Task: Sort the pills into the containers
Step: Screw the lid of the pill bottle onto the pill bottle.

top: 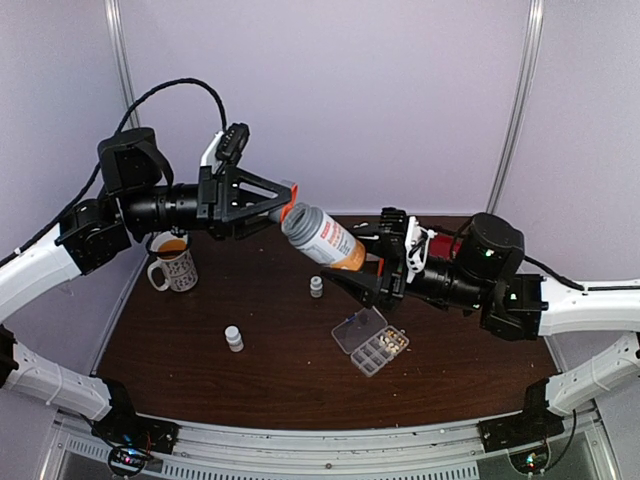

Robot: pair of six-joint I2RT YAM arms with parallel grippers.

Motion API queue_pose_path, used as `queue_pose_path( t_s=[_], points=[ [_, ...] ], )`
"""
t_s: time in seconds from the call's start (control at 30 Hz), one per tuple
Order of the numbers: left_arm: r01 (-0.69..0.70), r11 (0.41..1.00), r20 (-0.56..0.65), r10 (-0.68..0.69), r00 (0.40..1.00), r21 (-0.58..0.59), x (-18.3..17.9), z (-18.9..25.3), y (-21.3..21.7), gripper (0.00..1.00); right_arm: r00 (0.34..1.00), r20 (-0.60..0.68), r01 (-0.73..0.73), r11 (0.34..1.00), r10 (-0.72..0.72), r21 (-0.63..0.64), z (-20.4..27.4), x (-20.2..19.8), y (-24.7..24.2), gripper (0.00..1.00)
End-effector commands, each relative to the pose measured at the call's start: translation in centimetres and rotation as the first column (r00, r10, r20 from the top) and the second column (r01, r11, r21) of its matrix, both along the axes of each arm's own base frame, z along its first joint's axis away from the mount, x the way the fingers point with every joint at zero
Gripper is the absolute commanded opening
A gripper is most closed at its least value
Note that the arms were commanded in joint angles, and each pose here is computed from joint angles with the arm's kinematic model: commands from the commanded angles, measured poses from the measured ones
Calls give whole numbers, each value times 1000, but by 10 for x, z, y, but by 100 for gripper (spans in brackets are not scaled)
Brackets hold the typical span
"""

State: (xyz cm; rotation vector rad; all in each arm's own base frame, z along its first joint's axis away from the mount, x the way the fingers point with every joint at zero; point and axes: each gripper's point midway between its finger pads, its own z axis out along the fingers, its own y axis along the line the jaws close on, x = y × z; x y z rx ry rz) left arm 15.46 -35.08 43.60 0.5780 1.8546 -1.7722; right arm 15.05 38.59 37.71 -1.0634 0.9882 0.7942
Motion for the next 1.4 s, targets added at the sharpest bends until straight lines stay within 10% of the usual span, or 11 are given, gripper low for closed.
queue_pose_path(
  t_s=[0.0, 0.4, 0.87, 1.37],
  points=[
    [50, 999, 12, -50, 999, 21, -9, -8, -4, 0, 996, -29, 82, 995, -84, -60, -2, 18, 8, 0],
    [166, 985, 18, -165, 986, -46, -26, -1, -8, 0, 998, -55, 48, 989, -41, 139, 25, 7, -20, 0],
    [7, 992, 50, -14, 999, 127, -3, -24, -1, 0, 962, -7, 260, 922, -273, -287, -15, 36, 3, 0],
    [-16, 984, -146, 43, 988, 179, 9, -53, -10, 0, 843, 258, 536, 780, -472, -323, -21, 47, 11, 0]
  ],
)
